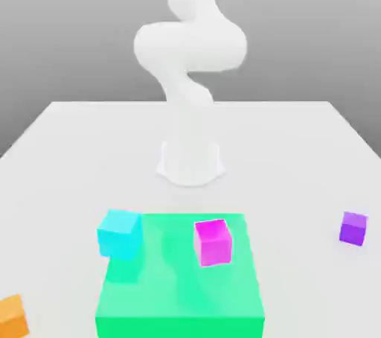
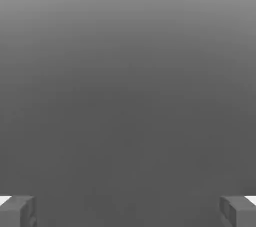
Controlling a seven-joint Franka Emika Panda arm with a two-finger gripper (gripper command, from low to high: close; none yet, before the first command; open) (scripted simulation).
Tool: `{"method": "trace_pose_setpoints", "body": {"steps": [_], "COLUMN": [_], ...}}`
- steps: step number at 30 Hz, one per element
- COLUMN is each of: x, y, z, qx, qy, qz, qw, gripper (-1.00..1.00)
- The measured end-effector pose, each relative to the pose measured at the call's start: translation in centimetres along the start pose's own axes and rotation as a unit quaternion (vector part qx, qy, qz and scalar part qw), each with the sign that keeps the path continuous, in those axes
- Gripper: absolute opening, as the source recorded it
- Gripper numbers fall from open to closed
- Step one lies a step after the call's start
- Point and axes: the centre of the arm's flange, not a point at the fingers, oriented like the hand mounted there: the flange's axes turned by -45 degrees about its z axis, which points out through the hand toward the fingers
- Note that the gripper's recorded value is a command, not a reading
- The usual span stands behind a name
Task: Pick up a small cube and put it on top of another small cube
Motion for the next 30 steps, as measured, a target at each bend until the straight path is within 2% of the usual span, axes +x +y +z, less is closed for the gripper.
{"method": "trace_pose_setpoints", "body": {"steps": [8,15,23,30], "x": [-0.1,-3.8,-12.0,-22.2], "y": [6.4,13.0,21.4,27.5], "z": [13.5,24.5,35.2,42.6], "qx": [-0.036,-0.076,-0.131,-0.182], "qy": [-0.093,-0.166,-0.241,-0.300], "qz": [0.117,0.219,0.335,0.422], "qw": [0.988,0.958,0.902,0.836], "gripper": [0.00,0.00,0.00,0.00]}}
